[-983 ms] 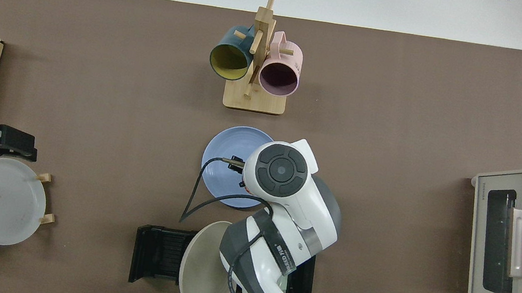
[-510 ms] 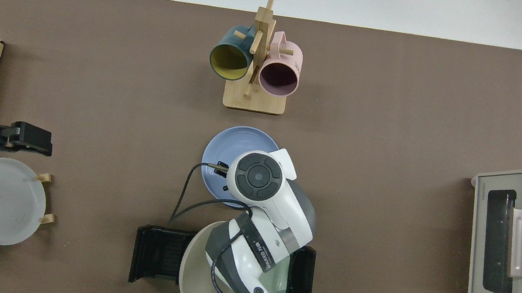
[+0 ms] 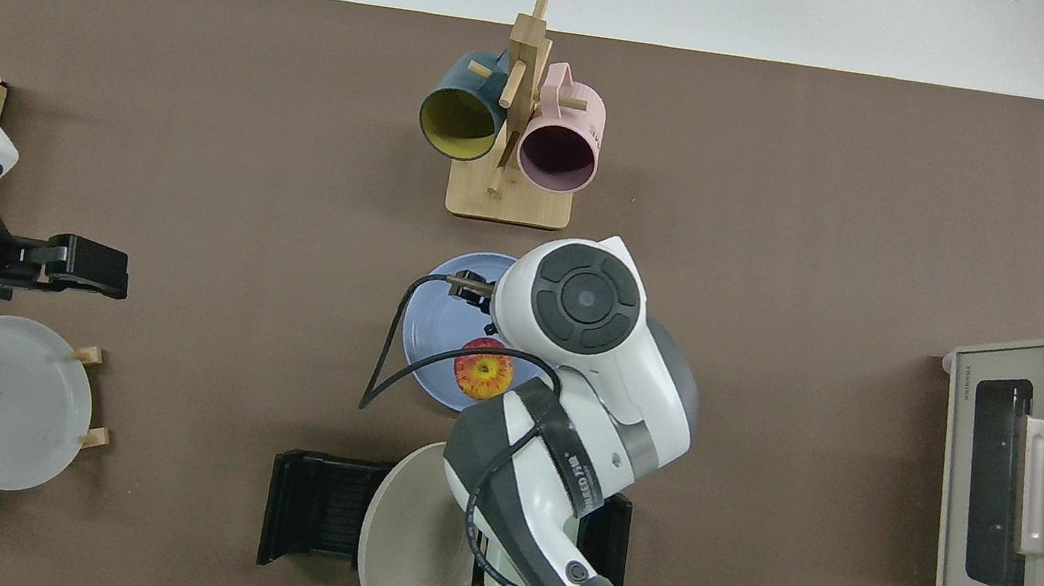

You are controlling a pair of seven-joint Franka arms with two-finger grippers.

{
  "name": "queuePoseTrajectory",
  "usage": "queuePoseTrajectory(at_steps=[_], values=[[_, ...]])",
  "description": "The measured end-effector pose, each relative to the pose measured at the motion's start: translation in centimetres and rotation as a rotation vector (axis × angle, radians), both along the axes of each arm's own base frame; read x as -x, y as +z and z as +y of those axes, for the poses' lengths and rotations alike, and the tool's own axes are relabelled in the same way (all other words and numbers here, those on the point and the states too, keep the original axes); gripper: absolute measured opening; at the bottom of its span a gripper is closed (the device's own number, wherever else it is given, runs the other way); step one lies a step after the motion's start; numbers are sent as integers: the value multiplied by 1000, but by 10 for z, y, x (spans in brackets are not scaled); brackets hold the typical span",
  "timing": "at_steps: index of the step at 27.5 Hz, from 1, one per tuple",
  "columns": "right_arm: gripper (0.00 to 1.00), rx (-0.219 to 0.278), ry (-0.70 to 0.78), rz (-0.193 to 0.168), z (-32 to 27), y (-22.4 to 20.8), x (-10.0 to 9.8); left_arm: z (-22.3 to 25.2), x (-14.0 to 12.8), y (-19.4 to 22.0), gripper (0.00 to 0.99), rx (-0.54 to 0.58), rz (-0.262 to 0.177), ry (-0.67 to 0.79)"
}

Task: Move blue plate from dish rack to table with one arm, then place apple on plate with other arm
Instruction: 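Lower the red apple onto the blue plate with the right gripper, then open the right gripper and withdraw it from the plate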

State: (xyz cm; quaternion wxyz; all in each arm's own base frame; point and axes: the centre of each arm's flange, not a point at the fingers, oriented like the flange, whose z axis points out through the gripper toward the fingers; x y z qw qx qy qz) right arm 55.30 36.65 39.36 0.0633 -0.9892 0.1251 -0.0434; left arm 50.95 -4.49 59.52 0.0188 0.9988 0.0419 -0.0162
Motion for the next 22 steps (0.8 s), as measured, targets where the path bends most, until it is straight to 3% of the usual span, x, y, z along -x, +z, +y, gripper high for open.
queuePoseTrajectory(at_steps=[5,13,17,22], values=[[1000,16,104,-35,-69,43,-27,-10,1,0,991,1,0,-18],[1000,65,244,-59,-198,77,-61,-12,1,0,991,1,0,-23],[1000,94,290,-60,-257,93,-67,-12,1,0,991,1,0,-23],[1000,136,292,-58,-304,124,-57,-12,1,0,991,2,0,-23]])
